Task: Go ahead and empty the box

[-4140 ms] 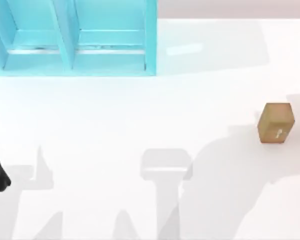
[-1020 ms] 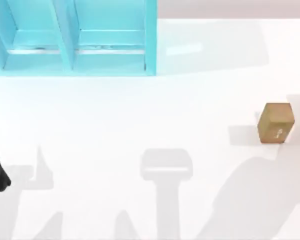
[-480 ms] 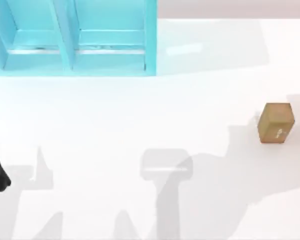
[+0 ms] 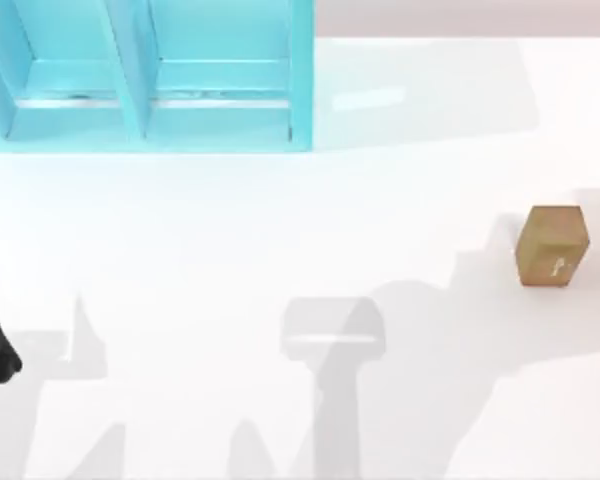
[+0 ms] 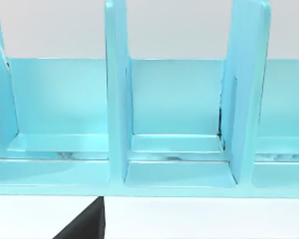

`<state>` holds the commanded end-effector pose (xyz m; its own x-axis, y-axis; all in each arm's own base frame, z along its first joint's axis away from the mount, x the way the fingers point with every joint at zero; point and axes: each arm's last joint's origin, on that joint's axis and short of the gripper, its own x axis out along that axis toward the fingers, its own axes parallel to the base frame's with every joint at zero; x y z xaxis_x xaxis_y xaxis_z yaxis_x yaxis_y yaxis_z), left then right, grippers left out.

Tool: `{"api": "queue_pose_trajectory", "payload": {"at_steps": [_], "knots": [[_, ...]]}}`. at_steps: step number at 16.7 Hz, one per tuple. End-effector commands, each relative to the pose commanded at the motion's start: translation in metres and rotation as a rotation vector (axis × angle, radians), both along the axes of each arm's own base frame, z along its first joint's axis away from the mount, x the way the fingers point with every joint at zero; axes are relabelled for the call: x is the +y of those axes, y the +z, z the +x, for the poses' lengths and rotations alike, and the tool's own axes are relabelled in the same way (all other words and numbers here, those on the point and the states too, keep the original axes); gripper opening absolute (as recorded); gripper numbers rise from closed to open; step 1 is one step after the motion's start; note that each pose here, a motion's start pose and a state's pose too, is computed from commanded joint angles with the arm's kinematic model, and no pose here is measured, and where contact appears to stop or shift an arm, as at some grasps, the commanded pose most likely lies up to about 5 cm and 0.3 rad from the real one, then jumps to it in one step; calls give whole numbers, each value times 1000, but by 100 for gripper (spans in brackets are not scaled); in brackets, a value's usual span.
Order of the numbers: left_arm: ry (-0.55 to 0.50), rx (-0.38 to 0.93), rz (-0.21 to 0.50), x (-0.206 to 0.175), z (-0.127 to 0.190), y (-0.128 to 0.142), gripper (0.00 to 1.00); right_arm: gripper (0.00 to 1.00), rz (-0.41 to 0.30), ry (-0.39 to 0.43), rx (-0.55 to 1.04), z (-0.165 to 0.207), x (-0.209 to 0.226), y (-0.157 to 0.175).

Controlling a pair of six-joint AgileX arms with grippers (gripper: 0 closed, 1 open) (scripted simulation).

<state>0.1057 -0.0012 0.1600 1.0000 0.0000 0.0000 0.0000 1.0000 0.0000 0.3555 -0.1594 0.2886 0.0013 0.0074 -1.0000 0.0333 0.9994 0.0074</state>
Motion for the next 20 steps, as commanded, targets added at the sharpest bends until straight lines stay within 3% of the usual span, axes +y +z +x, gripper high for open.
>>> {"api": "queue_pose_trajectory", "payload": {"at_steps": [4,9,15,20], "knots": [[0,0,0,0,0,0,100,0,1,-1,11,5,26,-6],[0,0,0,0,0,0,100,0,-3,-2,29,2,131,-28],[0,0,0,0,0,0,100,0,-16,1,36,-74,268,-69],[0,0,0,0,0,0,100,0,-9,0,5,-130,305,-88]]}}
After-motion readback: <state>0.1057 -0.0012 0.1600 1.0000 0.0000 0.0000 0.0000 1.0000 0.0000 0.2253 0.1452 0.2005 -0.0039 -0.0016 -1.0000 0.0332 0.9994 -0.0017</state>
